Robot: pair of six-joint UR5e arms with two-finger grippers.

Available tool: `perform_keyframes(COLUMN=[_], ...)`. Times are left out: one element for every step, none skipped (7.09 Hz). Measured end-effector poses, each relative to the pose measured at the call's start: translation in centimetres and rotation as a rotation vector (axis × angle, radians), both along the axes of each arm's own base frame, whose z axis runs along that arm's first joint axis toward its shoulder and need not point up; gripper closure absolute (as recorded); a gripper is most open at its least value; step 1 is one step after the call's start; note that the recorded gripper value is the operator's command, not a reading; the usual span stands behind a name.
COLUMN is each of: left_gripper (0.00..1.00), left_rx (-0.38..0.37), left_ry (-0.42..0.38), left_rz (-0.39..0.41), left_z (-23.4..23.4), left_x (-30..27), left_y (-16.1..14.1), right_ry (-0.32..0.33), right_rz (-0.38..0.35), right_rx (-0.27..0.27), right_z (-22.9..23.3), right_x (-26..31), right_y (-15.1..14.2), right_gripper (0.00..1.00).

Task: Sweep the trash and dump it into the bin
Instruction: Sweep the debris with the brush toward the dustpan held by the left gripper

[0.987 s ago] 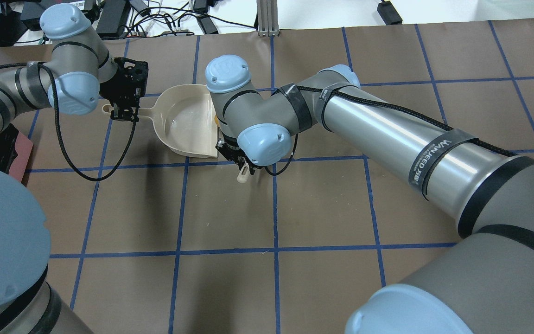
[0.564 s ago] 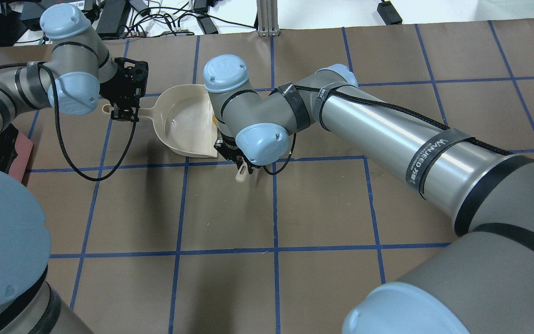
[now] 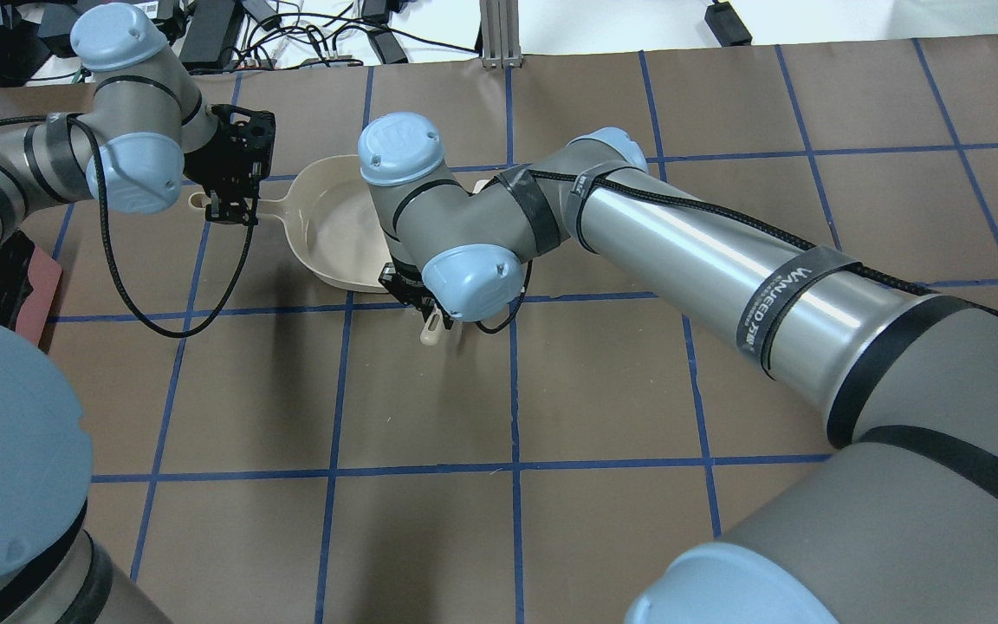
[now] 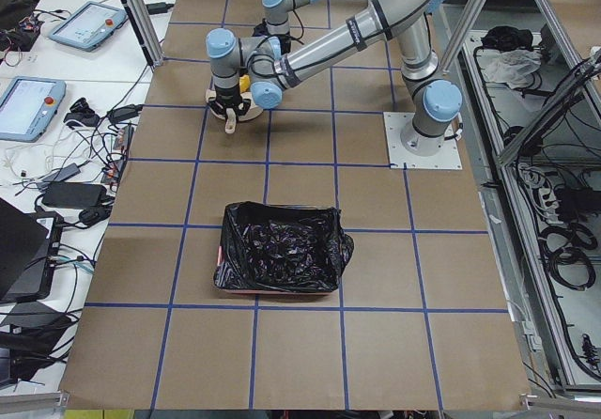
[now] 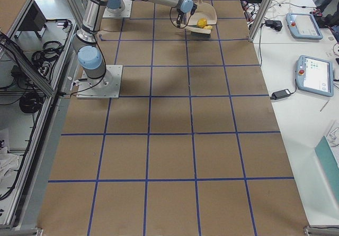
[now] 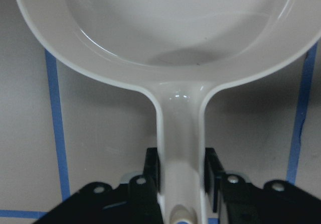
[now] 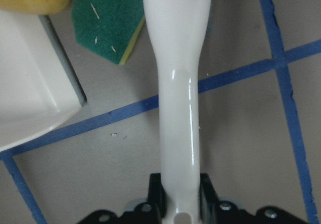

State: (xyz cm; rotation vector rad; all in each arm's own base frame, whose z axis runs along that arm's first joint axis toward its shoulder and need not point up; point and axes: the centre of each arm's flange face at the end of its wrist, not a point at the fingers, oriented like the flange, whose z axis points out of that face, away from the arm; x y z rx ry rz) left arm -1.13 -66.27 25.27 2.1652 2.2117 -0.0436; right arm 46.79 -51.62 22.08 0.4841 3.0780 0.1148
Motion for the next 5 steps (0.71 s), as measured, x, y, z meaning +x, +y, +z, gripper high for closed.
perform_keyframes(left_gripper=[0.67, 0.67, 0.67, 0.67, 0.67], left_rx=[0.0, 0.003, 0.007, 0.008, 0.009], left_ry=[0.0, 0.001, 0.001, 0.002, 0.002], left_rz=[0.0, 0.0, 0.001, 0.001, 0.002], left_z=[0.0, -0.2, -0.3, -0.5, -0.5], left_x=[0.0, 0.0, 0.0, 0.0, 0.0], left_y=[0.0, 0.1, 0.1, 0.2, 0.2], right_ry=[-0.012, -0.022, -0.037, -0.061, -0.077], right_rz=[0.006, 0.013, 0.016, 0.015, 0.014], right_rx=[-0.006, -0.017, -0.023, -0.028, -0.035], right_z=[-0.2, -0.3, -0.3, 0.0, 0.5], right_x=[0.5, 1.1, 1.7, 2.3, 2.7], right_y=[0.1, 0.1, 0.0, -0.4, -0.7], right_gripper=[1.0, 1.0, 1.0, 1.0, 1.0])
